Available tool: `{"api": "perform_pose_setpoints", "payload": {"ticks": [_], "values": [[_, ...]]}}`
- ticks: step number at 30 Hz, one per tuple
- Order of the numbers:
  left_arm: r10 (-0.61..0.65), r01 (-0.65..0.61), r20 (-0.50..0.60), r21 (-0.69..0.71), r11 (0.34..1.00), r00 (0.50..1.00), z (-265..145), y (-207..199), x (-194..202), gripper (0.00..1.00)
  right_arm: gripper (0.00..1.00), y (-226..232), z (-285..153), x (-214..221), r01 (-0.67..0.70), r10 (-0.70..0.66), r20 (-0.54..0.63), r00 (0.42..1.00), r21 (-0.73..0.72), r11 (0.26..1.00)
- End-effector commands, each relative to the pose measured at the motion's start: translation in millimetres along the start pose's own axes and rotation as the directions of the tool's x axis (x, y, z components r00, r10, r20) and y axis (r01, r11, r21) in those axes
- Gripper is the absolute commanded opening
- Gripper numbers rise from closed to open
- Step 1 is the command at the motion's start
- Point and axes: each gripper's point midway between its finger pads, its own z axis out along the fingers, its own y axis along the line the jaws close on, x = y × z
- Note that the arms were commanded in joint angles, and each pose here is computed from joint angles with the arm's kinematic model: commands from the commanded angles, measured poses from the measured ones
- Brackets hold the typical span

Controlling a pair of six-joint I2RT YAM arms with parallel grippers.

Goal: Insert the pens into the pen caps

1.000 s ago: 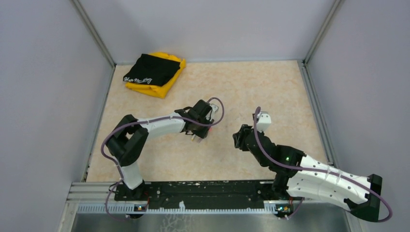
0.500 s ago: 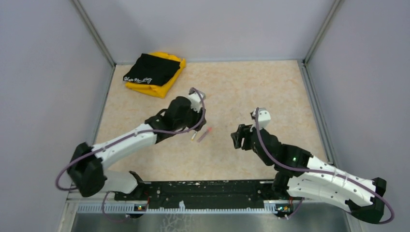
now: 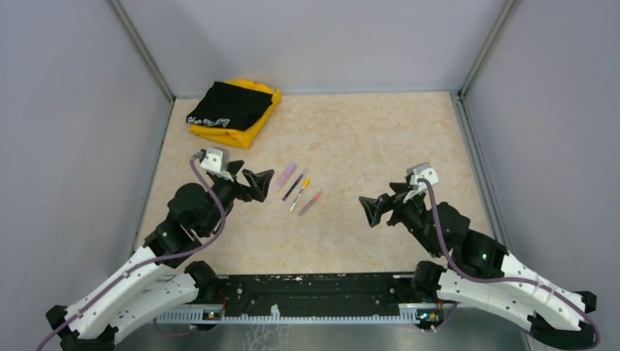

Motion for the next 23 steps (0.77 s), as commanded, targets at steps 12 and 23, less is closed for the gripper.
{"api": "perform_pose_setpoints", "payload": {"ticks": [12, 23], "values": [[-0.036, 0.034, -0.003, -0.278, 0.960, 0.999, -48.4, 63.6, 10.5, 0.99, 0.99, -49.4, -45.9, -51.0, -0.022, -0.007, 0.301, 0.954, 0.093, 0.995], [-0.021, 0.026, 0.019, -0.288, 0.957, 1.000, -50.9, 67.0, 5.3, 0.99, 0.98, -59.7, -48.9, -40.7, -0.017, -0.023, 0.319, 0.948, 0.121, 0.992]]}}
